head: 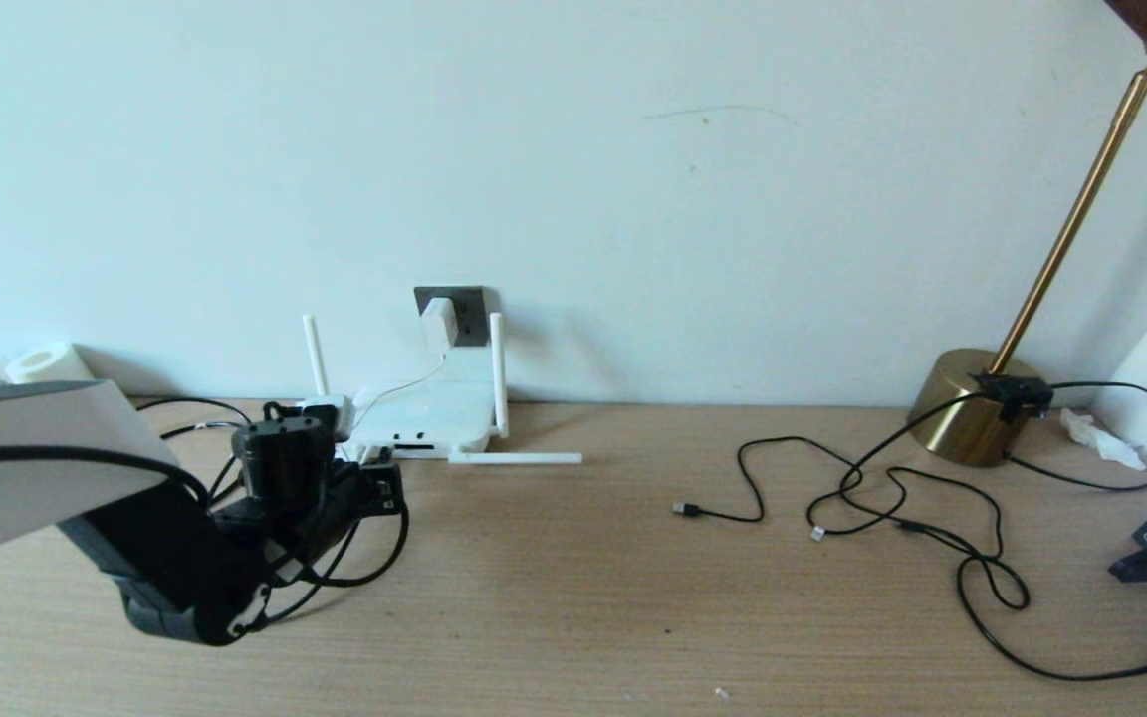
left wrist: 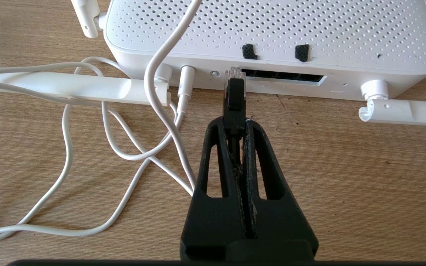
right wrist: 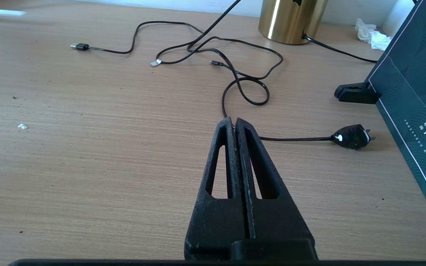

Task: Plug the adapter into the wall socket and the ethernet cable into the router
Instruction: Plug cable into router interface

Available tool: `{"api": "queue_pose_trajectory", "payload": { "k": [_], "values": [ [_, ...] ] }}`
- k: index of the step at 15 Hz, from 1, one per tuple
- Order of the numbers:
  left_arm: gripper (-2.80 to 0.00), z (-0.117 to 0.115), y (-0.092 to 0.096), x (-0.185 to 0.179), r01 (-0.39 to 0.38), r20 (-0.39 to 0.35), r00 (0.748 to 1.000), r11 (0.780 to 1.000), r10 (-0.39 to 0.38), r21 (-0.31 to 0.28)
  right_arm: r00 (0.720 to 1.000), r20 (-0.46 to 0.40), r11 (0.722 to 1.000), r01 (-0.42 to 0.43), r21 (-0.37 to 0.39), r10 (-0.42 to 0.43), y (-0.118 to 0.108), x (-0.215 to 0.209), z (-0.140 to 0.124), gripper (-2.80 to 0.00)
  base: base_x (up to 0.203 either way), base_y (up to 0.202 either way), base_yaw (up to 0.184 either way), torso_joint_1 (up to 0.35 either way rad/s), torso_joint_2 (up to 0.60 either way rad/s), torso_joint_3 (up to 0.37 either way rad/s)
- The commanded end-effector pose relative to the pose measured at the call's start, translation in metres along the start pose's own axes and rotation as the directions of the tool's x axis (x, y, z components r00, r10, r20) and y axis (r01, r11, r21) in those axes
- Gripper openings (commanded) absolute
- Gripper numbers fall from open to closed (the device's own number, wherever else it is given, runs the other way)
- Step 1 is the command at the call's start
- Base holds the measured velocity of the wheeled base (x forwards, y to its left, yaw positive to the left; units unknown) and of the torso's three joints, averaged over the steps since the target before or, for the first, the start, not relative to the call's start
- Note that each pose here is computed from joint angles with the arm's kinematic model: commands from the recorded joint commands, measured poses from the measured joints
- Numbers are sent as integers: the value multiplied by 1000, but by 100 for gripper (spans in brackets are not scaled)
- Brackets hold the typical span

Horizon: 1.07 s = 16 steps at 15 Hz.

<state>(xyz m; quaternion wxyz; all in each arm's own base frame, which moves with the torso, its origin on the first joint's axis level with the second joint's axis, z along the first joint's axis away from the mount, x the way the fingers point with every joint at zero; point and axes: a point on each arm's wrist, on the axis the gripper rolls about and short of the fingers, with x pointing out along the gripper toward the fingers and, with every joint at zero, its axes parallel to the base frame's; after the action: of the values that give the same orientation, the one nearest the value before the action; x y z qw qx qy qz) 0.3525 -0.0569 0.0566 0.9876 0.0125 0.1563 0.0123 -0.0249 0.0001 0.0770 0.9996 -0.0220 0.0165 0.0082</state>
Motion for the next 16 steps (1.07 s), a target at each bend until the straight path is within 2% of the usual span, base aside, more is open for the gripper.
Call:
{"api": "queue_pose_trajectory", "payload": {
  "k": [1,16],
  "values": [
    [-280,1,0,0,0,7,1000,1000,0,-2,1000,-2,1000,-1,0,1,0,0,0,-280,0,0,0,0,0,0],
    [-280,0,-1,0,3,4,1000,1000,-3,1,1000,-2,1000,-1,0,1,0,0,0,-280,0,0,0,0,0,0]
  ]
}}
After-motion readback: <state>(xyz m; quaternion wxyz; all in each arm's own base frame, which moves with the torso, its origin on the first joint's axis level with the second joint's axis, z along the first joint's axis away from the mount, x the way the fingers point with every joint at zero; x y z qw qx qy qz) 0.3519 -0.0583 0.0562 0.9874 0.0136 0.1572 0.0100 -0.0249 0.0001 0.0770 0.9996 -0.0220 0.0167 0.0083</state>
